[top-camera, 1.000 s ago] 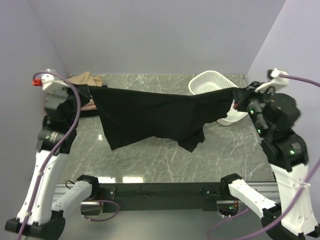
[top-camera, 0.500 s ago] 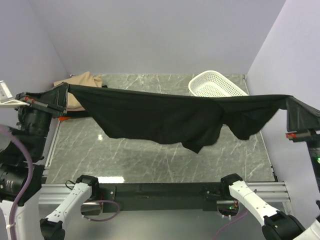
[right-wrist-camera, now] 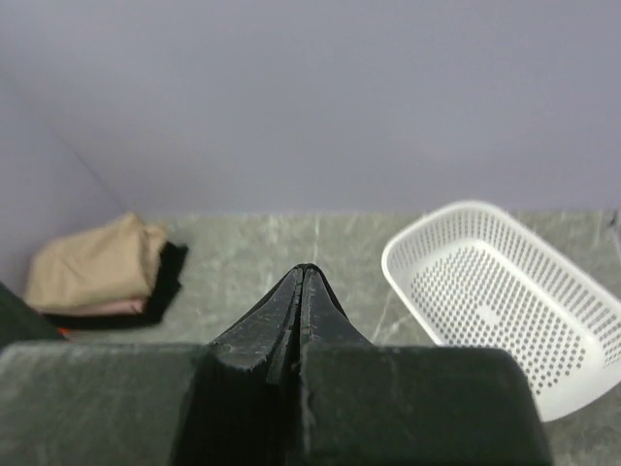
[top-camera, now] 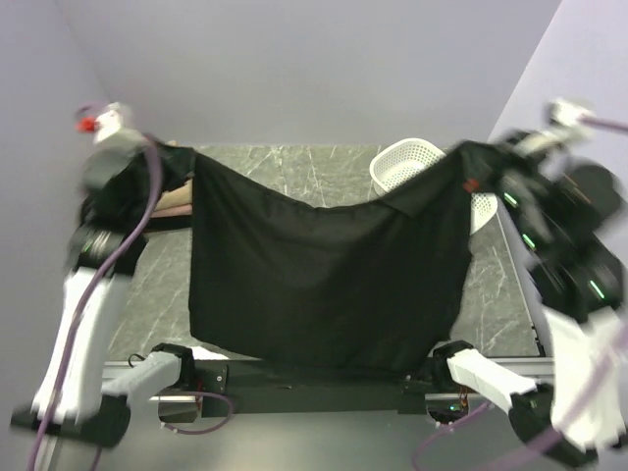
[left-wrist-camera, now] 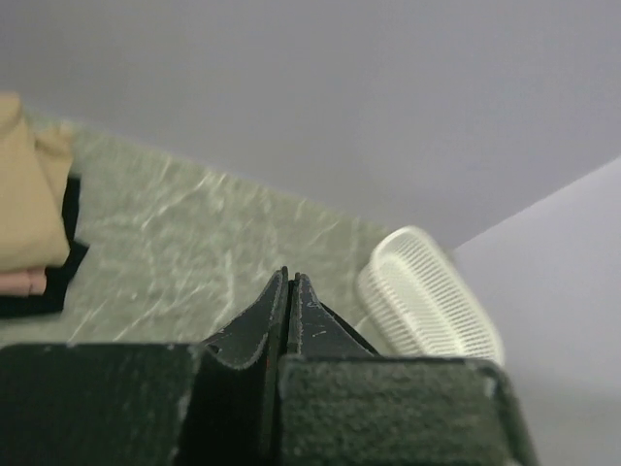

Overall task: Fold and stack the t-shirts
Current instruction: Flatten the tshirt out

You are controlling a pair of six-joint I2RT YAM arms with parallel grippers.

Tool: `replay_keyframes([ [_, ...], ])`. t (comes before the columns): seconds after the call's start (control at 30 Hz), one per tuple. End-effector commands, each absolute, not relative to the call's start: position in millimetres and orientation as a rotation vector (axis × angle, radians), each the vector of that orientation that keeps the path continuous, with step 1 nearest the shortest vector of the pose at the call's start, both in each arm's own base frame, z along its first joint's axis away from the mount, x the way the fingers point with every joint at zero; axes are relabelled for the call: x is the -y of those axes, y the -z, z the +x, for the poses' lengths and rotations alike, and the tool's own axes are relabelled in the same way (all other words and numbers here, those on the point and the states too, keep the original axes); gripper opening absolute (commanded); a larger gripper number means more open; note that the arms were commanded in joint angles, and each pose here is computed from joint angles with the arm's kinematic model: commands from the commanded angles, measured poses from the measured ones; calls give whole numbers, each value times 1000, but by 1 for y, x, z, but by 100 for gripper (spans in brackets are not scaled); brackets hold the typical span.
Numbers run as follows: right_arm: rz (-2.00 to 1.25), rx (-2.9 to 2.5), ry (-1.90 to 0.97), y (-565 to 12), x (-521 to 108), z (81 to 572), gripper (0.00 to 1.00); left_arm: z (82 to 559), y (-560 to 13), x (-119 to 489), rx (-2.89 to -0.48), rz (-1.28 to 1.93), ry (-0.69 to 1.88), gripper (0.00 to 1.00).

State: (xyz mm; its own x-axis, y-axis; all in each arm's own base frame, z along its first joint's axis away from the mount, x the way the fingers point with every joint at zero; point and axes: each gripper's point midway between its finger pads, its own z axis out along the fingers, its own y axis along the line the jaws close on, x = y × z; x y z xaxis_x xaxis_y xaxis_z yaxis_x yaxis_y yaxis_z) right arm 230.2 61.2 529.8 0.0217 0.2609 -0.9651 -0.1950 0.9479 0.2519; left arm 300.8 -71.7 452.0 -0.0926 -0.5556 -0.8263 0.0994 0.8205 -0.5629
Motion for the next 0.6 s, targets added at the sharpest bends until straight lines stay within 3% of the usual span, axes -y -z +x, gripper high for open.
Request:
replay_keyframes([
  [0.0,38,-1543,-342,-516,-81,294,0,357,-416,73,-1663,-411,501,1],
  [0.1,24,-1600,-324,-505,-96,349,0,393,-413,71,-1685,-423,446,0],
  [0.3,6,-1524,-345,-545,-105,398,0,434,-460,53,-1600,-427,402,1],
  [0.57,-47,-1344,-425,-618,-103,376,0,398,-558,35,-1380,-339,402,1],
])
